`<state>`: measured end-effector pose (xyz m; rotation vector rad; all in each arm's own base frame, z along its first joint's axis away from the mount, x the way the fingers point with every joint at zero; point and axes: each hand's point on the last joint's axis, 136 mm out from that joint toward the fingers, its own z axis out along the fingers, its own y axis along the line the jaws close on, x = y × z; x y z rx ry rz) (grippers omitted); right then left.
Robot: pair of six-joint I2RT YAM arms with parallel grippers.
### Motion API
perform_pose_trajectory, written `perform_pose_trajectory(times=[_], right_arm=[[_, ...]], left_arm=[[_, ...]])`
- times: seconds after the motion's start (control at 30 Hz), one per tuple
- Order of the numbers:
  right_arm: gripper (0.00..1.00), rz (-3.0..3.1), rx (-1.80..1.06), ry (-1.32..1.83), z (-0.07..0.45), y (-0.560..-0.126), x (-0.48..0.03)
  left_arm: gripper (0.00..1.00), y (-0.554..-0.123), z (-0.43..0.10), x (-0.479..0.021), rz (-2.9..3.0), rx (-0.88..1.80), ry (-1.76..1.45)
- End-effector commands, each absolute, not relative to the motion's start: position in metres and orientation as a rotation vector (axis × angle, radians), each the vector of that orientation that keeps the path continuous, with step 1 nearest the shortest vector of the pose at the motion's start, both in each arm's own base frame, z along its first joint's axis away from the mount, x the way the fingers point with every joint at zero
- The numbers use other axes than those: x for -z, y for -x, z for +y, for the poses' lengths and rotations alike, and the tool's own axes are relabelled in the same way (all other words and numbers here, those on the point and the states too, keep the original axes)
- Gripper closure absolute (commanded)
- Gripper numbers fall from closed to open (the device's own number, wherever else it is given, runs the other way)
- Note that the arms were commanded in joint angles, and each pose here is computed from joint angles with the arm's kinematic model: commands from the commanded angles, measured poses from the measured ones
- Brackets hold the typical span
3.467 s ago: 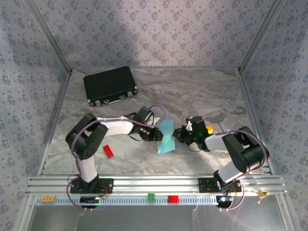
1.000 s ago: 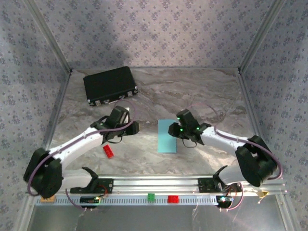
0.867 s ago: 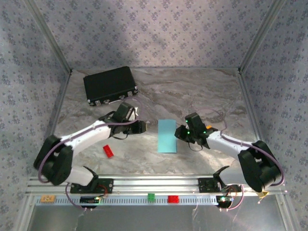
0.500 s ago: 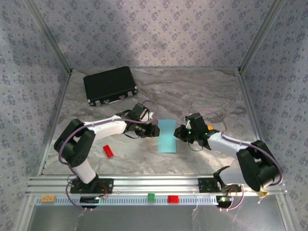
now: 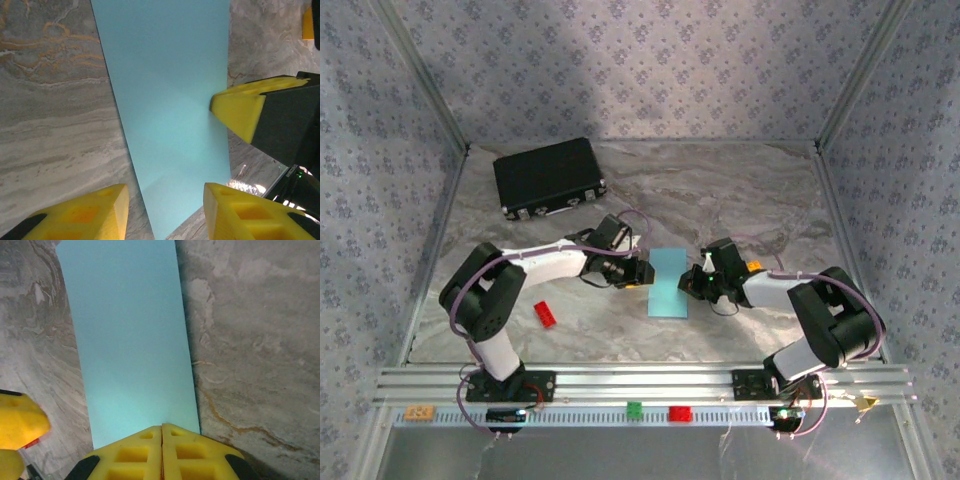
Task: Fold a paper plane with a square sheet of paper (pick it up from the middle)
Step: Third fold the triangle at the center of the table.
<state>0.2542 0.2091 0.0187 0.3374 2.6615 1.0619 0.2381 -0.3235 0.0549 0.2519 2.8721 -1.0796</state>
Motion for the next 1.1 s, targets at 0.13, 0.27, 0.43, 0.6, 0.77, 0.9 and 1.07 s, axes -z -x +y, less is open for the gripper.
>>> perform_pose_trajectory(times=[0.13, 0.27, 0.43, 0.6, 0.77, 0.9, 1.07], right_arm=[[0.92, 2.709, -1.044, -0.417, 0.197, -0.239, 0.0], [0.92, 2.706, -1.039, -0.42, 0.197, -0.241, -0.001], [0.92, 2.711, -1.028, -0.429, 0.194, -0.238, 0.001], [0.92, 2.713, -1.014, -0.439, 0.193, -0.239, 0.002], [0.92, 2.719, -0.998, -0.448, 0.191, -0.239, 0.004], [0.92, 2.718, -0.996, -0.45, 0.191, -0.239, 0.004], [0.92, 2.717, -0.995, -0.445, 0.191, -0.239, 0.004]], left_arm=[[0.58, -0.248, -0.335, -0.056, 2.863, 1.17, -0.232], [0.6, -0.248, -0.336, -0.05, 2.88, 1.175, -0.217], [0.64, -0.247, -0.336, -0.042, 2.906, 1.173, -0.196], [0.65, -0.246, -0.336, -0.036, 2.927, 1.169, -0.179], [0.71, -0.244, -0.337, -0.031, 2.946, 1.18, -0.177], [0.73, -0.242, -0.339, -0.029, 2.953, 1.193, -0.174], [0.78, -0.242, -0.341, -0.028, 2.947, 1.214, -0.183]])
